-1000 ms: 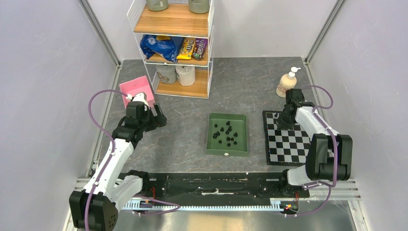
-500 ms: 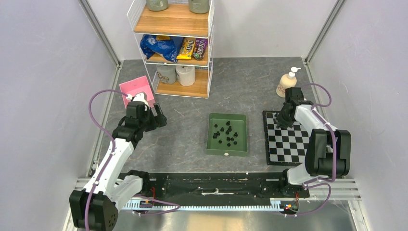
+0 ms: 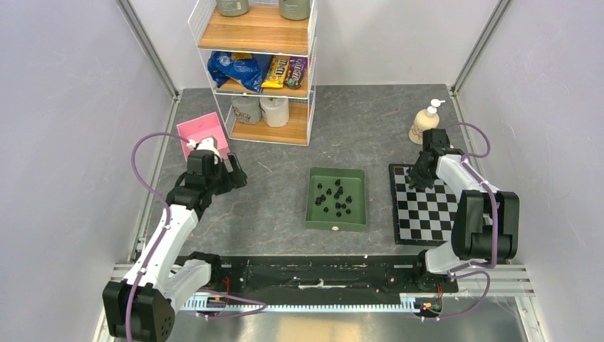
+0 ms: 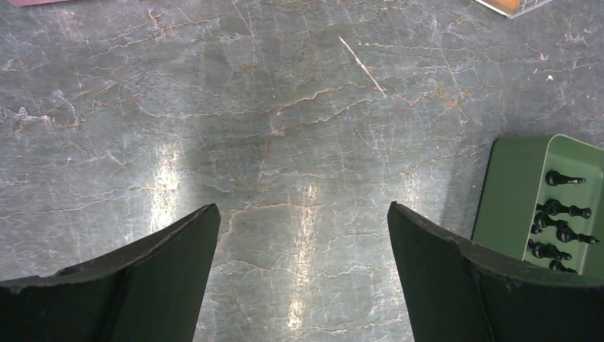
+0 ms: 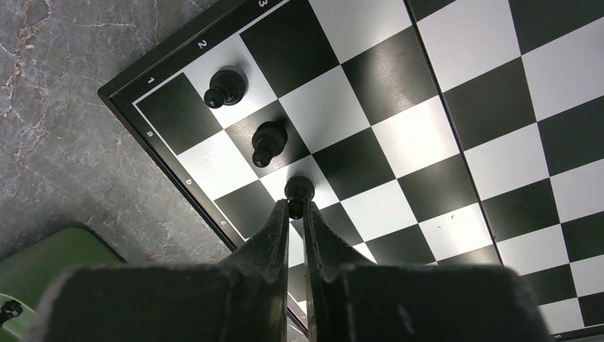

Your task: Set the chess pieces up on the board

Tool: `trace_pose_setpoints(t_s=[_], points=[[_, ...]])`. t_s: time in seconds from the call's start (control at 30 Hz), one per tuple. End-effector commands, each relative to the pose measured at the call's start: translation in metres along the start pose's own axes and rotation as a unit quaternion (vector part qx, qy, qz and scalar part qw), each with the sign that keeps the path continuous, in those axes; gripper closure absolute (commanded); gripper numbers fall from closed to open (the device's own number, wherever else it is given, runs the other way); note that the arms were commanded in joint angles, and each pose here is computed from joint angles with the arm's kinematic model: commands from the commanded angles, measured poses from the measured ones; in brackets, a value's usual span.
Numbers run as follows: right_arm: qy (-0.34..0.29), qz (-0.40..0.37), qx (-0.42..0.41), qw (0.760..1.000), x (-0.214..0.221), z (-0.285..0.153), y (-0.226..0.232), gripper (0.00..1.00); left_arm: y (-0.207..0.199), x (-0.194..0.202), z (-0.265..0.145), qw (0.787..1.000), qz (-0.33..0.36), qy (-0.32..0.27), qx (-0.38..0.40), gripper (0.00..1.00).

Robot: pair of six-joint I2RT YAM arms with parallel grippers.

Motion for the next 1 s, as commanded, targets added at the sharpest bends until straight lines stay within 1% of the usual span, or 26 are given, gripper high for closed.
trace_pose_setpoints(t_s=[0.0, 0.1, 0.33, 0.53, 0.97], points=[[-0.008, -0.005, -0.015, 1.000, -0.0076, -0.0089, 0.0045, 0.87, -0.0077, -0.0169, -0.0049, 1.000, -0.001, -0.023, 0.017, 0.05], [-0.006, -0.006, -0.017, 1.000, -0.0069, -0.0099, 0.0047, 0.85, -0.0079, -0.0174, -0.0053, 1.000, -0.001, -0.024, 0.017, 0.05], [-0.005, -0.010, -0.014, 1.000, -0.0070, -0.0129, 0.0038, 0.85, -0.0080, -0.0171, -0.0049, 1.000, -0.002, -0.023, 0.018, 0.05], [-0.014, -0.012, -0.005, 1.000, -0.0096, -0.0166, 0.0011, 0.84, -0.0081, -0.0172, -0.0051, 1.000, -0.002, -0.024, 0.018, 0.05], [-0.014, -0.016, -0.007, 1.000, -0.0155, -0.0119, 0.0057, 0.83, -0.0080, -0.0168, -0.0045, 1.000, -0.003, -0.022, 0.018, 0.05]])
Point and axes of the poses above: each gripper's point midway between its finger pads, its own z axis out along the fingers, its own y axis along the line the jaws close on, x = y × z, the point moved 6 cm from there along -z, back along the fingers, and after that the axes turned 5 degrees about z, right-handed, at the moved point
